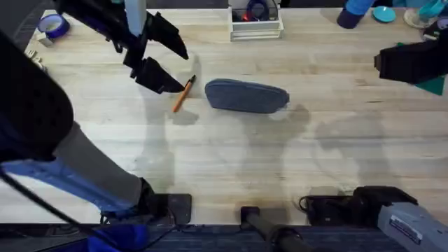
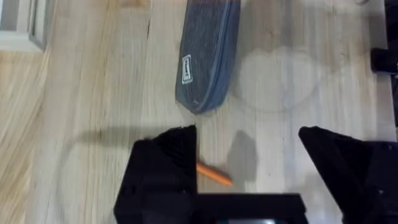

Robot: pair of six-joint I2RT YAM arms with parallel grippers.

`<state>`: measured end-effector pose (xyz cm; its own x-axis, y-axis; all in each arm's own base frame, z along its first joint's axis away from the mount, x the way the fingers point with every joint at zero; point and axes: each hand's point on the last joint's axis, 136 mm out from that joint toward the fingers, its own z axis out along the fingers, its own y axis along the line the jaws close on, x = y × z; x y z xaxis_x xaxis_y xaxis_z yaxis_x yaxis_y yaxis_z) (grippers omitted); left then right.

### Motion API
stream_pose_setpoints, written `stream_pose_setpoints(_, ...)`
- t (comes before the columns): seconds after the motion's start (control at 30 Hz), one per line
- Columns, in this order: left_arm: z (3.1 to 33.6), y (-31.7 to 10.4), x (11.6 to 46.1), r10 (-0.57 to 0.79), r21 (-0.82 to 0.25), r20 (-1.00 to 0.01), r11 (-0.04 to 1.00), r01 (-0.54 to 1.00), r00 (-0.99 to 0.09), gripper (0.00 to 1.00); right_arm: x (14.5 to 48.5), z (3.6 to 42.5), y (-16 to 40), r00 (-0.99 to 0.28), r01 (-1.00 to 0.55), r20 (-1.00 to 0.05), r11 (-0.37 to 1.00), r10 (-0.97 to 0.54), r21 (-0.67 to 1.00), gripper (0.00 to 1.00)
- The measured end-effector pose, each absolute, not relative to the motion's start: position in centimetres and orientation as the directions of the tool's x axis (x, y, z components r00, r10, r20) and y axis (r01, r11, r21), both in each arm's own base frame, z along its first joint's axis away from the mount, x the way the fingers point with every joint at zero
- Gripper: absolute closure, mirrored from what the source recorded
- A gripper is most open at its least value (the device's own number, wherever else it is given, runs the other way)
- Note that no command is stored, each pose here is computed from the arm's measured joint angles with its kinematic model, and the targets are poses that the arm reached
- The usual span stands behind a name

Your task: Unzip the bag, pick up the pens from the table one at a time and place them inside, then zip the bag closed.

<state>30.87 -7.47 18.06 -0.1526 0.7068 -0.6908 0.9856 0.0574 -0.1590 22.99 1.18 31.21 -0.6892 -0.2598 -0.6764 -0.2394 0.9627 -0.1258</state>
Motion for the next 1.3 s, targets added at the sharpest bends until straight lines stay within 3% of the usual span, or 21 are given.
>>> stream_pose_setpoints(0.5,13.3,-11.8,32.7,0.673,-0.2,-0.733,-0.073,0.977,-0.1,0.004,23.0,31.2,1.2,-0.69,-0.24,-0.676,0.963,-0.26,-0.126,0.005)
stream_pose_setpoints(0.8,10.3,-13.3,33.2,0.663,-0.271,-0.734,-0.087,0.959,-0.147,0.004,22.9,31.1,1.2,-0.692,-0.24,-0.673,0.963,-0.26,-0.125,0.005)
stream_pose_setpoints(1.3,10.1,-14.0,32.9,0.665,-0.281,-0.733,-0.102,0.954,-0.144,0.006,22.9,31.1,1.2,-0.692,-0.24,-0.673,0.963,-0.26,-0.125,0.005)
